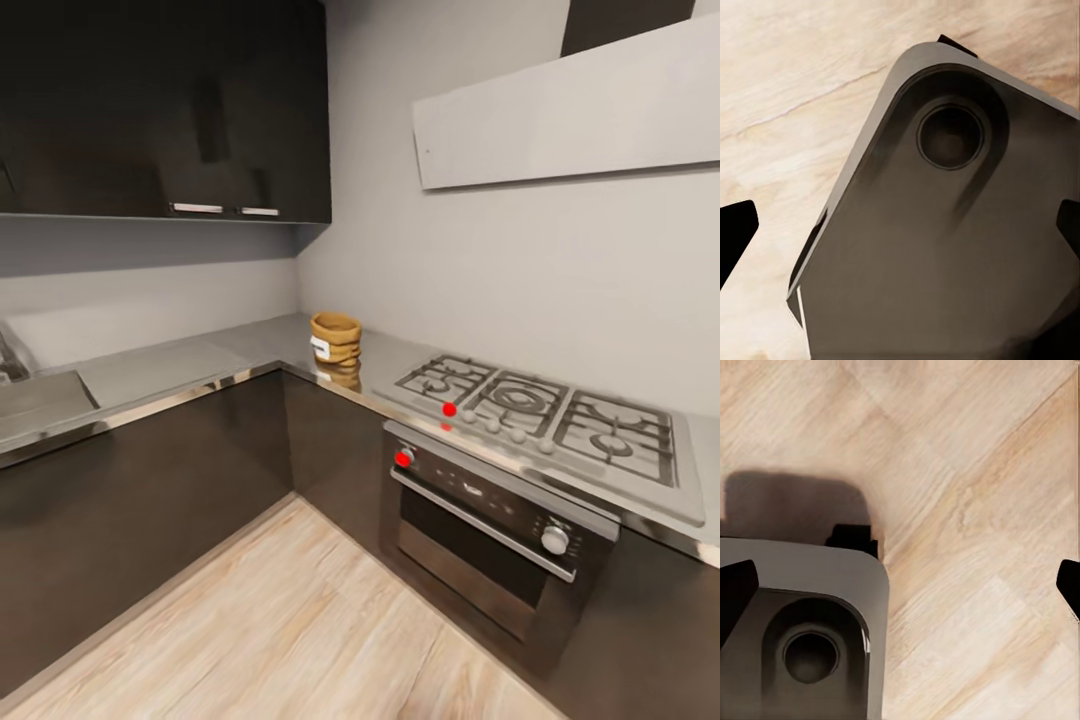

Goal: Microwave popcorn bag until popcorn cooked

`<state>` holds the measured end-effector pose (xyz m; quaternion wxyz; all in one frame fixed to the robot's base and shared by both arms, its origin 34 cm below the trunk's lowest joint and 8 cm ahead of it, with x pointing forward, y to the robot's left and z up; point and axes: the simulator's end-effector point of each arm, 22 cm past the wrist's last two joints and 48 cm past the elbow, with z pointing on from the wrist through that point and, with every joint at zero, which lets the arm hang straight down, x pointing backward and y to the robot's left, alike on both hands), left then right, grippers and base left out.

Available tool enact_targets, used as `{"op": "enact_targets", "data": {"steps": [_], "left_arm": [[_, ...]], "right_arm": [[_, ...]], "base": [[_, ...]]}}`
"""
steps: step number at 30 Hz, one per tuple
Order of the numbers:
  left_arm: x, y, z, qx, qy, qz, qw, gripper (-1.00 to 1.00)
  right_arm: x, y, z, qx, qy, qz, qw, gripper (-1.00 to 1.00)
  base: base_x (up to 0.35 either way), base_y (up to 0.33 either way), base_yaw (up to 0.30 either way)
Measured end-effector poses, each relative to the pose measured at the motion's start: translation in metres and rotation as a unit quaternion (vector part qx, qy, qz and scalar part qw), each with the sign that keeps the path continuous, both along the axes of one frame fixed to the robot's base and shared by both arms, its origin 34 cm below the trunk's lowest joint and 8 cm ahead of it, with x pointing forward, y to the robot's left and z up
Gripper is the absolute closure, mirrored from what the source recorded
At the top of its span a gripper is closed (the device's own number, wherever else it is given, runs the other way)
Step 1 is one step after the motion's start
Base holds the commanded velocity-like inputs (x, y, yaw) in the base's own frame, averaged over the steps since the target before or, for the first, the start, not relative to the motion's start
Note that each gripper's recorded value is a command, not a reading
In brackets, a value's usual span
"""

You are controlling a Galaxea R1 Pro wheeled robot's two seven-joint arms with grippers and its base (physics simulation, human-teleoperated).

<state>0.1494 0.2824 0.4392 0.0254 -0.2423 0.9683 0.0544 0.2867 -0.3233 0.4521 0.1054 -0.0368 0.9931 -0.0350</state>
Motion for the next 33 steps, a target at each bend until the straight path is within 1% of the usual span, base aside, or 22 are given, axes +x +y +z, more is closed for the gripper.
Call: {"op": "enact_targets", "data": {"steps": [18, 19, 23, 26, 33], "left_arm": [[-0.0026, 0.0001, -0.0001, -0.001, 0.004, 0.001, 1.0, -1.0], [-0.0026, 0.0001, -0.0001, -0.001, 0.004, 0.001, 1.0, -1.0], [-0.0026, 0.0001, -0.0001, -0.001, 0.004, 0.001, 1.0, -1.0], [-0.0026, -0.0002, -0.0001, -0.001, 0.004, 0.001, 1.0, -1.0], [-0.0027, -0.0006, -0.0001, -0.001, 0.004, 0.001, 1.0, -1.0]], "right_arm": [[-0.0011, 0.0001, -0.0002, 0.001, 0.003, 0.001, 1.0, -1.0], [-0.0012, 0.0001, -0.0002, 0.0, 0.003, 0.003, 1.0, -1.0], [-0.0011, 0.0018, -0.0004, -0.004, 0.005, 0.036, 0.9993, -1.0], [-0.0013, 0.0023, -0.0004, -0.005, 0.005, 0.043, 0.9991, -1.0], [-0.0015, 0.0023, -0.0005, -0.005, 0.006, 0.044, 0.999, -1.0]], "base": [[0.325, 0.003, 0.0], [0.324, 0.07, 0.0], [0.324, 0.092, 0.0], [0.325, 0.102, 0.0], [0.324, 0.103, 0.0]]}}
